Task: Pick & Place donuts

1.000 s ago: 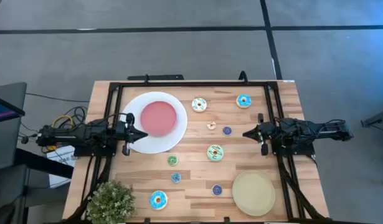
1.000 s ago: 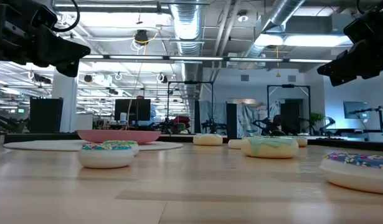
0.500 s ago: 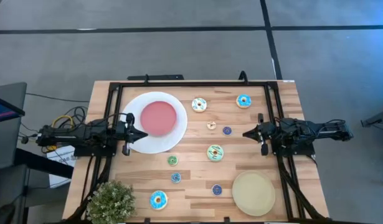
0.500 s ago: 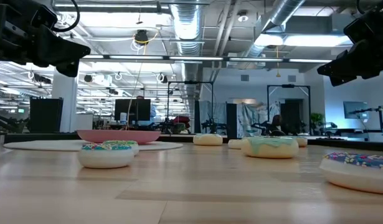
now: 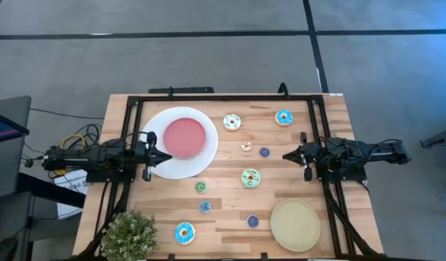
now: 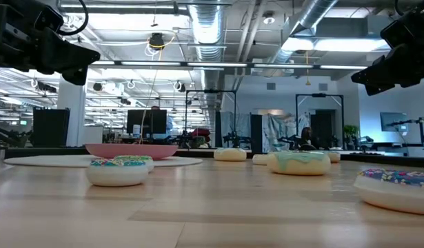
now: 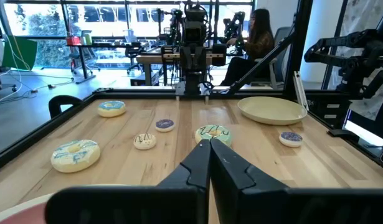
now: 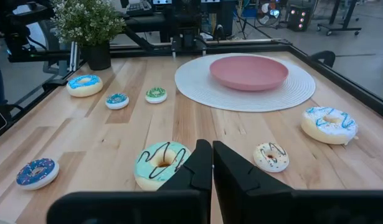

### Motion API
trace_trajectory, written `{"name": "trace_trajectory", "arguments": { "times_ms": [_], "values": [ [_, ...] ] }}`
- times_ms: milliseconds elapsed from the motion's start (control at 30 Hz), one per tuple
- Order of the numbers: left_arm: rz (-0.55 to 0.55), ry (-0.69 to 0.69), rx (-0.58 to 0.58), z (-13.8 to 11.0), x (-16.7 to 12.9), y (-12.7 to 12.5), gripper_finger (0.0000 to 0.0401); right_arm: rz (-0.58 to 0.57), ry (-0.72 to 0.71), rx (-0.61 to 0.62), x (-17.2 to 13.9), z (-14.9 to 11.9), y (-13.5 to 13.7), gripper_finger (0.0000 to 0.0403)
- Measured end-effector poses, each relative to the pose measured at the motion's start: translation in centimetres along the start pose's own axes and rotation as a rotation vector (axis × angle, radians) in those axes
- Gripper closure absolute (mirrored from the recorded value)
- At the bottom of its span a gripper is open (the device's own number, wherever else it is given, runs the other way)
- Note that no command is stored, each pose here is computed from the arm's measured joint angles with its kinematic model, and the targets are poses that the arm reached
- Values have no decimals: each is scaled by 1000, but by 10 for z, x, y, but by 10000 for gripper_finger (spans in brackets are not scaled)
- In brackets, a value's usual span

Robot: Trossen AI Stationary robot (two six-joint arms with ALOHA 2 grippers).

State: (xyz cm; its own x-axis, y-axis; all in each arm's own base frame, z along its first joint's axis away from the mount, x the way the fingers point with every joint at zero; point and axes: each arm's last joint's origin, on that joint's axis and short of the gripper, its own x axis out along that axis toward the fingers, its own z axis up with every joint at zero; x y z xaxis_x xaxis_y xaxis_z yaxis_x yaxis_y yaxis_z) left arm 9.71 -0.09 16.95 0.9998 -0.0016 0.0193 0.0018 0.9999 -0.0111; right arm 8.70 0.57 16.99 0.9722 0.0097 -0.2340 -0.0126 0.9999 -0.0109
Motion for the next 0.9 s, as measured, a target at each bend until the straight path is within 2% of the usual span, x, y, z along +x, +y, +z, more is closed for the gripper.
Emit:
{"name": "trace_trajectory", "arguments": {
  "times_ms": [200,267,400,467,667,900],
  "values": [
    [-1,-8,-16,1,0,0,401,0,0,0,0,0,0,397],
    [-5,-8,-82,1,0,0,401,0,0,0,0,0,0,397],
    [1,-10,-292,1,0,0,401,0,0,0,0,0,0,397],
    [38,-19,-343,1,0,1,401,0,0,0,0,0,0,397],
    [271,-113,-357,6,-1,8,401,0,0,0,0,0,0,397],
    [298,-149,-364,9,-1,9,401,0,0,0,0,0,0,397]
  ]
}}
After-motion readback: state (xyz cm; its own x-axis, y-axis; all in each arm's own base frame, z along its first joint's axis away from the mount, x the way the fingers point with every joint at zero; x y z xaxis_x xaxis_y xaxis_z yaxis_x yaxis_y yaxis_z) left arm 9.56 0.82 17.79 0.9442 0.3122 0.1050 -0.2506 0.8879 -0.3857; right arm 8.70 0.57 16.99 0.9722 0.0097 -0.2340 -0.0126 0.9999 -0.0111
